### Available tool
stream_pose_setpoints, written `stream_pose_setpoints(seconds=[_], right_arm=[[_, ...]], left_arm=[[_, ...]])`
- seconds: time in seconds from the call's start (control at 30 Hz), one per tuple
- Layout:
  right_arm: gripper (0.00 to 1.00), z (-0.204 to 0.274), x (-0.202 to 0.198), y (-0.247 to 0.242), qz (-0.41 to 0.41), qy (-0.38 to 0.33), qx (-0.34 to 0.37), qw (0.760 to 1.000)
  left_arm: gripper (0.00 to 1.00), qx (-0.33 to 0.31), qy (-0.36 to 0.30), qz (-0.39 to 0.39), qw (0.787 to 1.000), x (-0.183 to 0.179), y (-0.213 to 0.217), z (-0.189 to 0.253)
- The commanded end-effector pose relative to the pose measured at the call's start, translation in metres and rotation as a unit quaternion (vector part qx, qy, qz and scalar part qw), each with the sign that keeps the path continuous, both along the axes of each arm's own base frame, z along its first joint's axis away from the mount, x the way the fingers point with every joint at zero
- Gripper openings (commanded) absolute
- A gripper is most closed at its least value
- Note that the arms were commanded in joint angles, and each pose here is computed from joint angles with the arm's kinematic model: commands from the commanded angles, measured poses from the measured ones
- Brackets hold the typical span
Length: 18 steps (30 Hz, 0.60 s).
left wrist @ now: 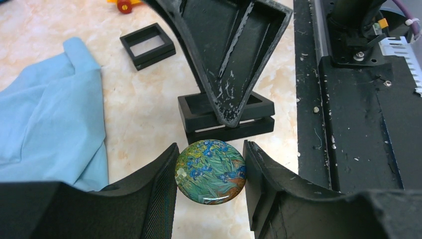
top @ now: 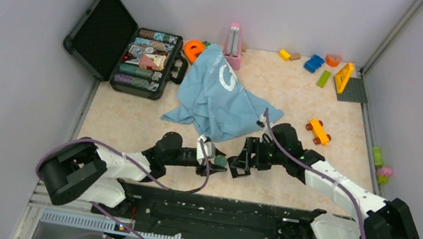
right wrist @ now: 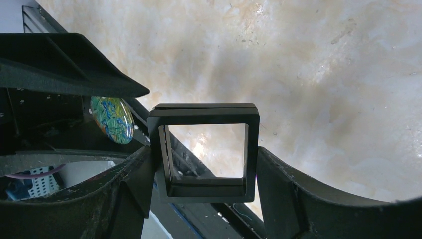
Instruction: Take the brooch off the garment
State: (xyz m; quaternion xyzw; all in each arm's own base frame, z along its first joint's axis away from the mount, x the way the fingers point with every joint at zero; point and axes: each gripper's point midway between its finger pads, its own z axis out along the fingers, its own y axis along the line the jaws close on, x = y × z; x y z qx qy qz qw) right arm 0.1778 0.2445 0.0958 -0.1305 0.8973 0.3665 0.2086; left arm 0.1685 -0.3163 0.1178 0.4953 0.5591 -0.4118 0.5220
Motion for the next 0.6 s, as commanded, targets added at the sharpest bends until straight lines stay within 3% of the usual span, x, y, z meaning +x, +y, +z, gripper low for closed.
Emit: stream_pose_setpoints(seconds=[0.0,0.57], right_arm=[[0.46,0.014,-0.004,0.007,0.018,-0.024,0.021,0.999],[0.45,0.036,-0.005,0.01,0.007,-0.039,0.047,0.998]], left_arm=[[0.0,-0.022,-0.053,-0.036,0.998,-0.002,-0.013,0.024],[0.0,0.01,-0.021,-0.004,1.0,0.007,-0.011,0.003]])
